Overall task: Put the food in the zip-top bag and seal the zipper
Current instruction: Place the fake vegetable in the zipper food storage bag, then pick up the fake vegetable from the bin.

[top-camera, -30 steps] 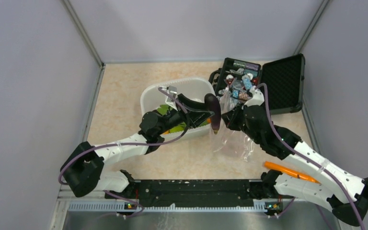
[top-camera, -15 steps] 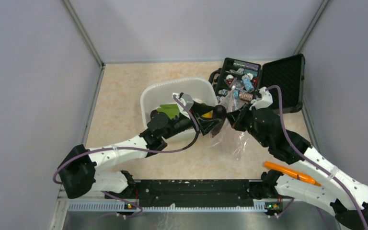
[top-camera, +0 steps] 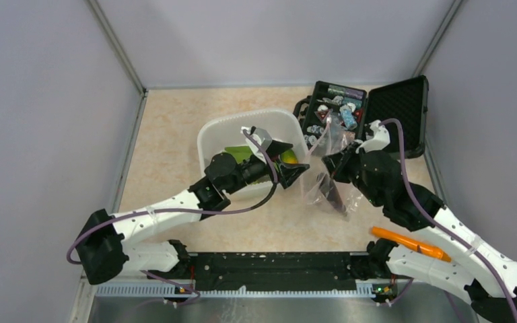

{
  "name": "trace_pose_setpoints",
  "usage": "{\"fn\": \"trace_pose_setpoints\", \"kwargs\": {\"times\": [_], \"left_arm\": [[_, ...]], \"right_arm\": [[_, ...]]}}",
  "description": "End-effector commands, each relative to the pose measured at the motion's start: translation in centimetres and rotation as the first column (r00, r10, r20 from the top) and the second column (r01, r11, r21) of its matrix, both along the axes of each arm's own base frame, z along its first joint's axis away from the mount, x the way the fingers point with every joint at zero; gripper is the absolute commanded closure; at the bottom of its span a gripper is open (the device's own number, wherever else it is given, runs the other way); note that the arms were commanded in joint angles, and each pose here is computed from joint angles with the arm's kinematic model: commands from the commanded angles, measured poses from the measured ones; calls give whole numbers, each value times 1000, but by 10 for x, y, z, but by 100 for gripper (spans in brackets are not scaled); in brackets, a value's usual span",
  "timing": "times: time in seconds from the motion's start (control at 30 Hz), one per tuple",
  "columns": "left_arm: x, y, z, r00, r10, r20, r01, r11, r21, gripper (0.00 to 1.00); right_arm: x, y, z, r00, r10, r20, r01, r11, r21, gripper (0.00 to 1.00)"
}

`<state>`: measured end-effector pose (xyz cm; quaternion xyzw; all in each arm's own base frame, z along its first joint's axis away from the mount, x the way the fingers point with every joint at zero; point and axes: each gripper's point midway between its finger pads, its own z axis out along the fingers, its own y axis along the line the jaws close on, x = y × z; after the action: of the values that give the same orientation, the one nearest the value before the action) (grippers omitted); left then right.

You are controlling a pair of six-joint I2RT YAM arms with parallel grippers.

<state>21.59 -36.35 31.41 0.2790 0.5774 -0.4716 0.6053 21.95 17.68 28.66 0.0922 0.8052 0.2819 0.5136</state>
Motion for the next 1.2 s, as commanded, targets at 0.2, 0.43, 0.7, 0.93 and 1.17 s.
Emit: {"fn": "trace_pose_setpoints", "kwargs": {"times": [0.2, 0.43, 0.7, 0.93, 1.17], "left_arm": [[15, 25, 26, 988, 152, -26, -152, 988, 4, 6], [59, 72, -6, 875, 480, -65, -464, 869, 169, 1], [106, 127, -59, 764, 614, -199, -532, 773, 346, 1], [125, 148, -94, 607, 655, -450, -541, 755, 370, 1], [131, 119, -96, 527, 569, -631, -485, 811, 327, 1]], "right_arm": [[2, -15, 51, 989, -15, 150, 14, 1000, 6, 100], [-3, -1, 18, 993, 101, 61, -93, 987, -131, 100], [-9, 8, 3, 989, 145, 37, -141, 985, -97, 100], [-5, 3, 1, 995, 90, 40, -88, 994, -69, 100], [-4, -4, 5, 997, 56, 46, -53, 996, -66, 100]]}}
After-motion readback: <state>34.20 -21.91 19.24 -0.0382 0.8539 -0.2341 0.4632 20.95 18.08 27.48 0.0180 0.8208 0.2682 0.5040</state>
